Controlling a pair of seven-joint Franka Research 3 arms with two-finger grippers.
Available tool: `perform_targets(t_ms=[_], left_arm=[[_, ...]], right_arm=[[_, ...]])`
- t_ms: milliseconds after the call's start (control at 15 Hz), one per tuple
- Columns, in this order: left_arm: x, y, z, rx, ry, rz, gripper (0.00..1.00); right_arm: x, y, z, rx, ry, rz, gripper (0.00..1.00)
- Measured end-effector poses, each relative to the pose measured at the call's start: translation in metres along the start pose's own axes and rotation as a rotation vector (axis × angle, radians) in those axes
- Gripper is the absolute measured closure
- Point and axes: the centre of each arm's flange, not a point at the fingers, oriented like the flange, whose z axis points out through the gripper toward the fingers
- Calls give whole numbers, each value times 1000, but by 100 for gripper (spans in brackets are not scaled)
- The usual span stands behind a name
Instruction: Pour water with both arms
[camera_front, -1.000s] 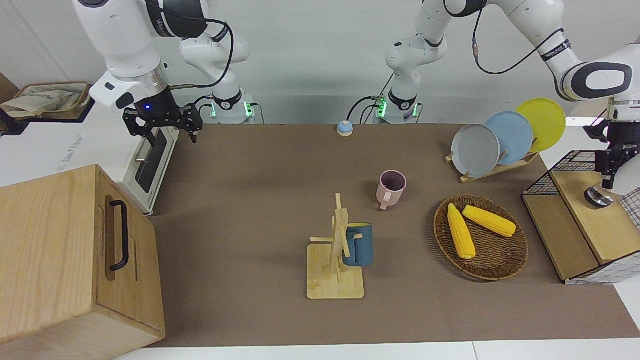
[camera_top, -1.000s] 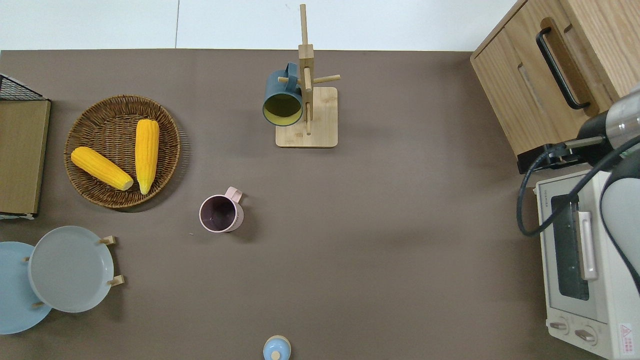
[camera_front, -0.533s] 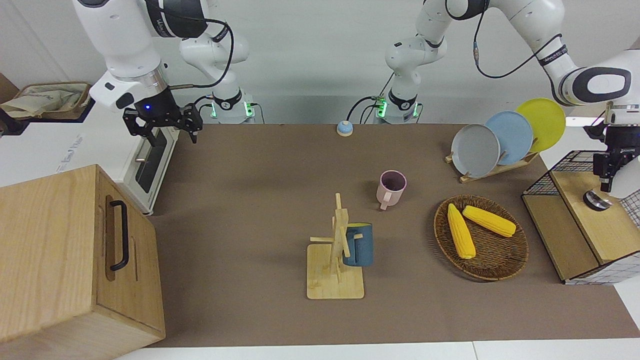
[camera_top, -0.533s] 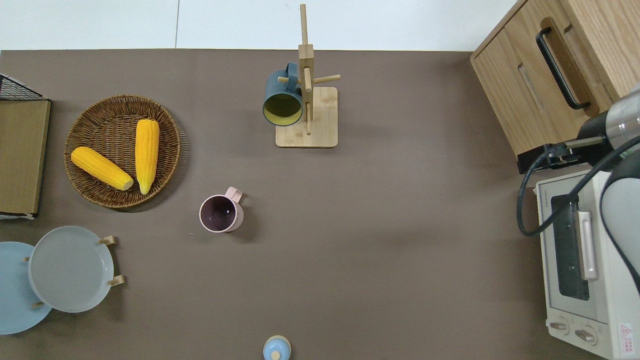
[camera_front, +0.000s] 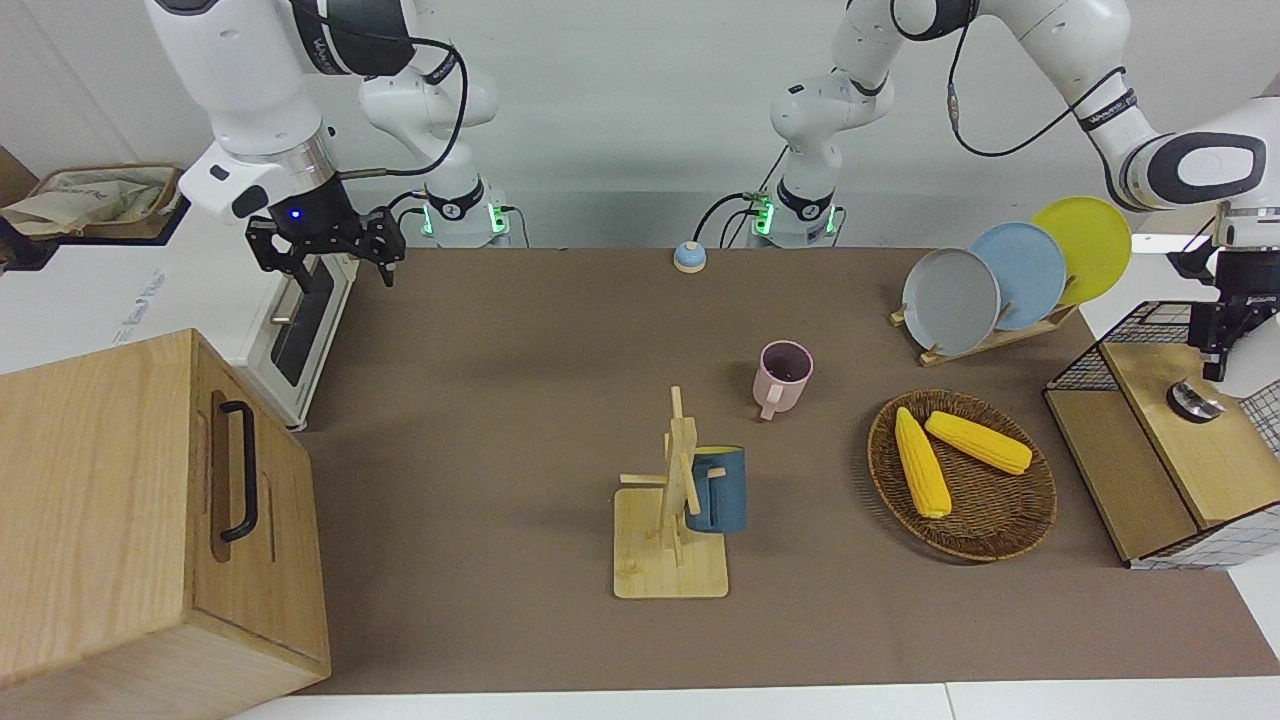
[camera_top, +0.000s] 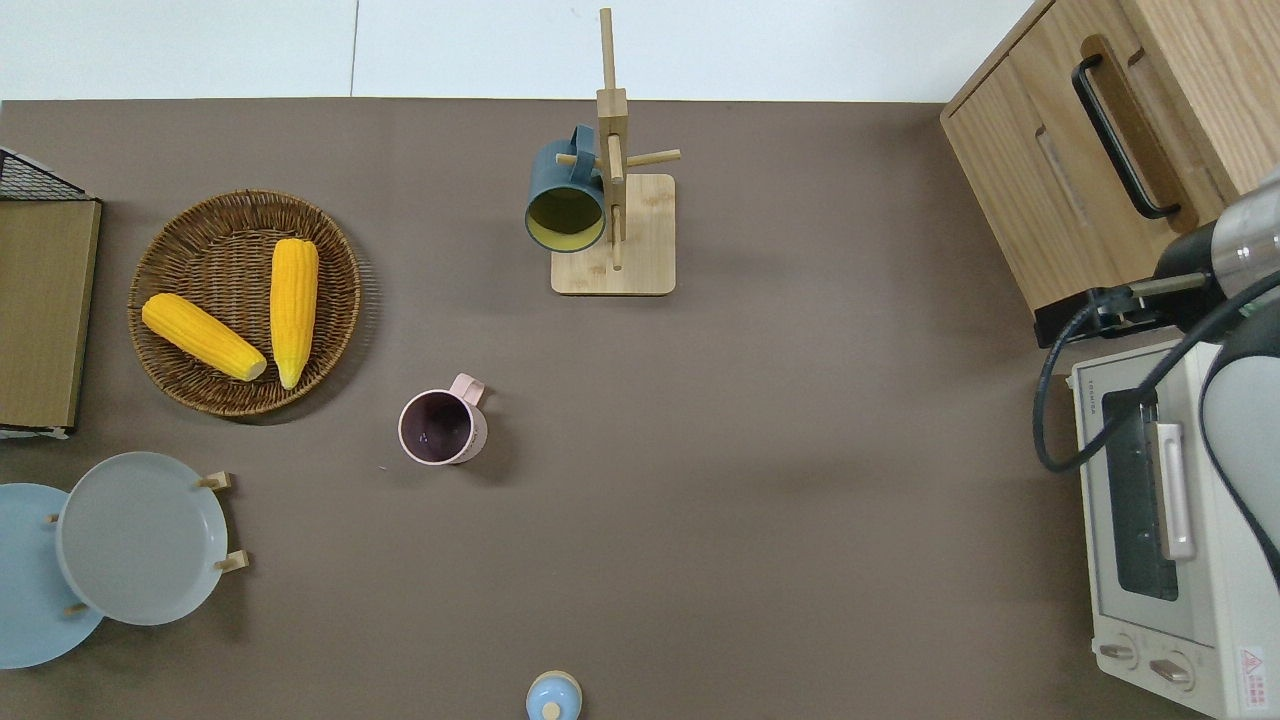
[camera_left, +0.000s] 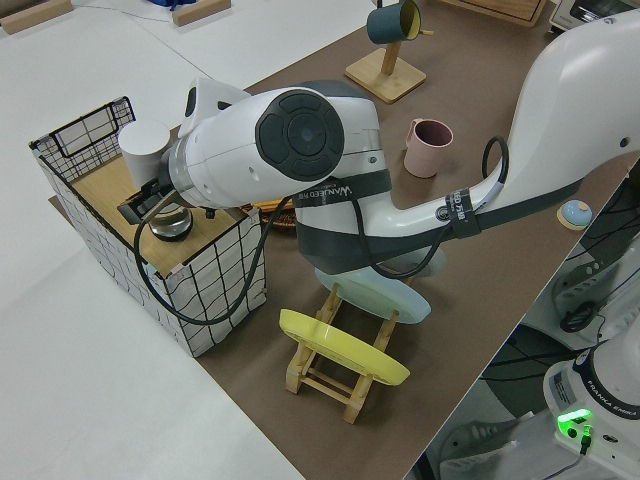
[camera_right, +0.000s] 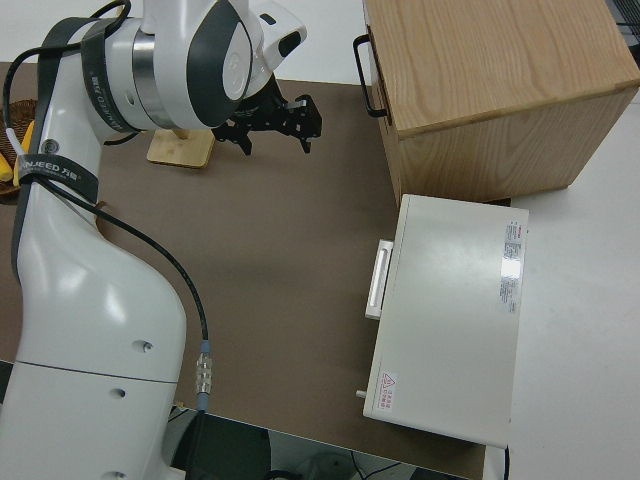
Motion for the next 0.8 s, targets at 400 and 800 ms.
perform_targets(t_ms=[400, 800], left_arm=[[4, -3, -4, 11, -6, -5, 0], [23, 0, -32, -22, -196, -42, 0]], right_arm=[[0, 0, 0, 0, 0, 0, 1], [0, 0, 0, 0, 0, 0, 1]])
